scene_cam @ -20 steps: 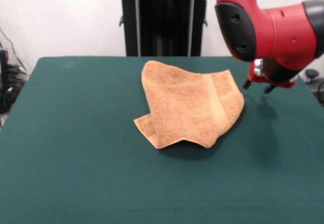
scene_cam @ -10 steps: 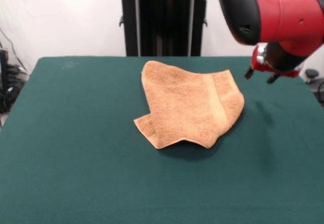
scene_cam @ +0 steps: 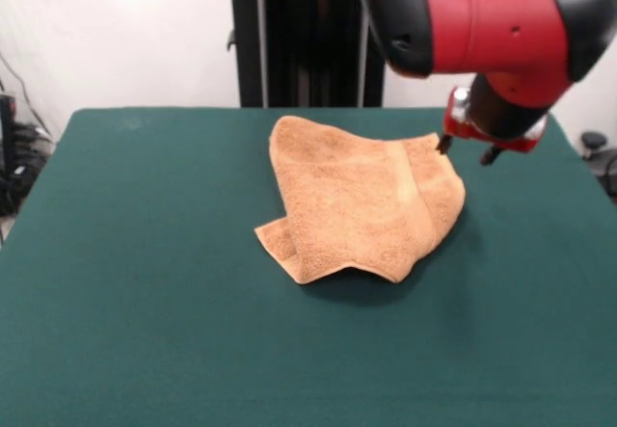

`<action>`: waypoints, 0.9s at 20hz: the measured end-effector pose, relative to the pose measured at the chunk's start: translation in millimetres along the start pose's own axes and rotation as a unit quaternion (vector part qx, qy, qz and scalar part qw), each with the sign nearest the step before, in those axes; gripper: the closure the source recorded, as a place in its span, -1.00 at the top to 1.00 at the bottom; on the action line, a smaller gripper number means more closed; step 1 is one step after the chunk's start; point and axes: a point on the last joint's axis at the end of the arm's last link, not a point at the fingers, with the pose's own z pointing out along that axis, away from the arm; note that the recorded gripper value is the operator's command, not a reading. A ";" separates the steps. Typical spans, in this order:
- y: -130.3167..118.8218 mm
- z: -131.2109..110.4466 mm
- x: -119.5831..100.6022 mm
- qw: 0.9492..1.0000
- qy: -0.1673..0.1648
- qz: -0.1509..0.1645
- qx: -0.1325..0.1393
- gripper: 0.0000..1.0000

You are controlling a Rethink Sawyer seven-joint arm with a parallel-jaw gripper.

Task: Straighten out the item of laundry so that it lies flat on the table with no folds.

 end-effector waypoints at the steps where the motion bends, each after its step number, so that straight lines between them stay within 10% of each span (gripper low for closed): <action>1: -2.2 0.3 -1.2 1.000 0.000 0.001 0.000 1.00; 18: -4.0 42.7 -31.4 0.996 -0.090 -0.008 -0.020 1.00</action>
